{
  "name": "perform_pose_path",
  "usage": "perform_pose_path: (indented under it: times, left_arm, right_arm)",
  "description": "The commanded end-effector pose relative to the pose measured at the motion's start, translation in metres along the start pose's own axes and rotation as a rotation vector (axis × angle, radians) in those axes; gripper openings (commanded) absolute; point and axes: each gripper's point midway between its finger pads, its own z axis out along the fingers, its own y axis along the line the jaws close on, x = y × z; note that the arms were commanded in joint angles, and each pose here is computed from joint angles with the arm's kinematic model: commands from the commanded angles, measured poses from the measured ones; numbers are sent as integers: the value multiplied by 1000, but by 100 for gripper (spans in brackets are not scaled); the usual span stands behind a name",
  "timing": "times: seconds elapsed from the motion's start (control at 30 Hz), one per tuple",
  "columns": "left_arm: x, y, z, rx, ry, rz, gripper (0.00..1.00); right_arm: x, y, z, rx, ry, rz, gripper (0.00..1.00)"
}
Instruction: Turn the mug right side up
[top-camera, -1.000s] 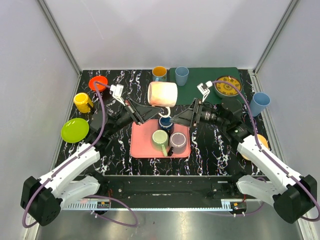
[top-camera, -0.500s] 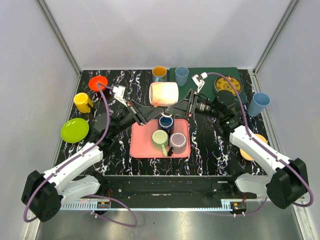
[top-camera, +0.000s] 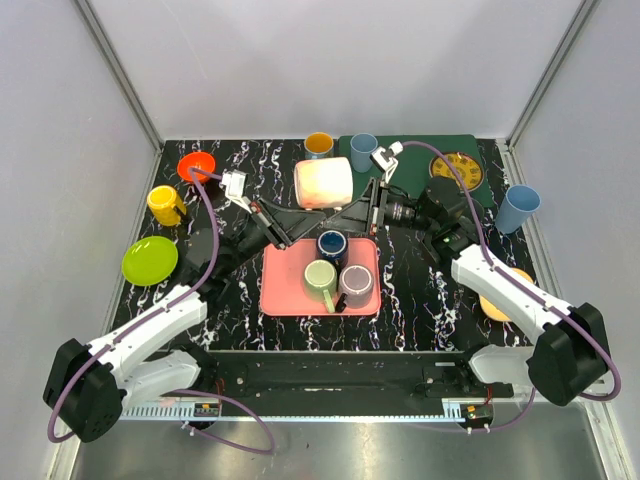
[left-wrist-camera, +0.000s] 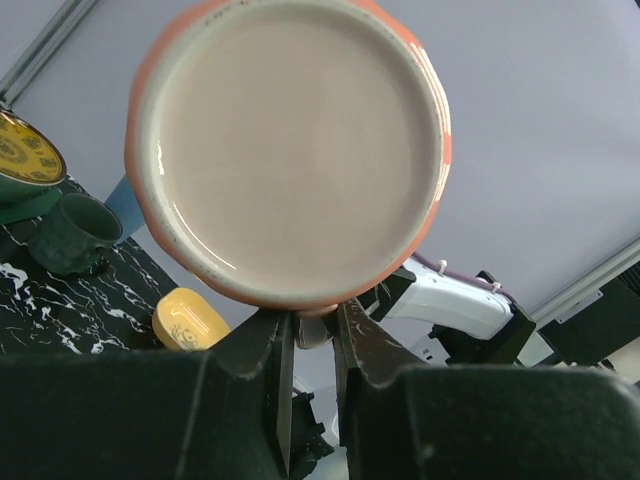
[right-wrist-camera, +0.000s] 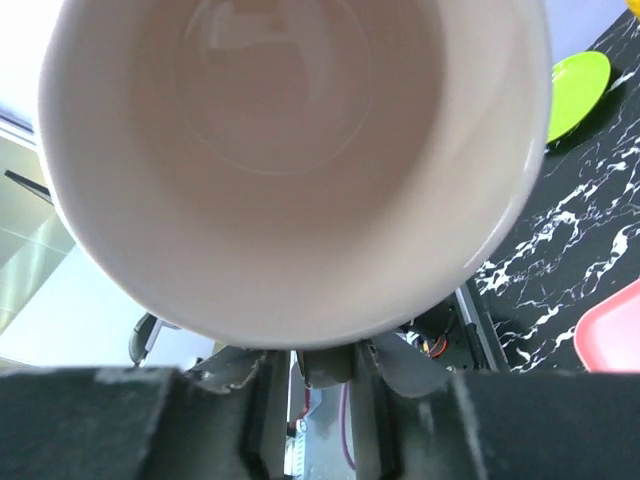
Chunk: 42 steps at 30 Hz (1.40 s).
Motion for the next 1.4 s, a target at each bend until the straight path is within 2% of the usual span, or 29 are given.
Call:
perform_pose_path:
  times: [0.0, 0.13, 0.2, 0.27, 0.3, 0.33, 0.37, 0.4, 0.43, 0.47, 0.5, 0.53, 0.57, 0.6, 0.63, 0.67, 0.73, 0.87, 0.97, 1.07, 1.37]
  left_arm:
    - [0, -42, 1, 178, 8, 46, 0]
    - [6, -39, -1, 180, 30, 36, 0]
    - [8, -34, -2, 160, 38, 26, 0]
    - [12, -30, -6, 136, 46, 38, 6]
    - [9, -36, -10, 141, 36, 56, 17]
    - [5, -34, -12, 119, 13, 69, 40]
    - [6, -24, -15, 71, 14, 88, 52]
    - [-2, -33, -23, 68, -21, 118, 60]
    - [-14, -27, -26, 13, -82, 164, 75]
    - [-13, -10, -32, -87, -81, 162, 80]
    - [-25, -17, -43, -116, -135, 192, 84]
    - [-45, -8, -51, -217, -226, 234, 89]
    - [-45, 11, -63, -331, -223, 236, 95]
    - [-58, 8, -76, -378, -281, 260, 96]
    - [-77, 16, -90, -480, -372, 284, 97]
    - [-76, 31, -104, -578, -370, 292, 97]
    - [-90, 37, -129, -685, -456, 311, 97]
    - [-82, 56, -147, -785, -438, 313, 96]
    - [-72, 68, -147, -818, -390, 305, 95]
    - [-62, 84, -146, -870, -335, 301, 94]
    - [-30, 121, -132, -964, -147, 249, 93]
  right_arm:
    - [2, 26, 11, -85, 40, -53, 22]
    - [1, 25, 10, -77, 27, -59, 0]
    - [-1, 22, 9, -43, 5, -73, 0]
    - [-6, 21, 8, -12, -19, -125, 0]
    - [-13, 19, 6, 49, -51, -120, 0]
    - [-16, 15, 5, 89, -63, -137, 0]
    - [-19, 11, 3, 129, -74, -182, 0]
    - [-27, 4, -2, 221, -106, -168, 0]
    - [-32, -3, -6, 282, -124, -180, 0]
    - [-34, -15, -11, 359, -129, -196, 0]
    - [-42, -35, -24, 514, -168, -168, 0]
    - [-47, -48, -33, 606, -186, -177, 0]
    - [-50, -61, -44, 697, -198, -194, 0]
    - [-57, -85, -69, 875, -247, -186, 0]
    - [-62, -97, -83, 961, -271, -192, 0]
    - [-66, -110, -99, 1048, -284, -208, 0]
    - [-67, -144, -133, 1236, -298, -191, 0]
    - [-63, -200, -198, 1501, -302, -122, 0]
    - [-60, -218, -220, 1614, -299, -127, 0]
    - [-57, -244, -234, 1737, -239, -123, 0]
    - [-52, -297, -260, 1847, -167, -5, 0]
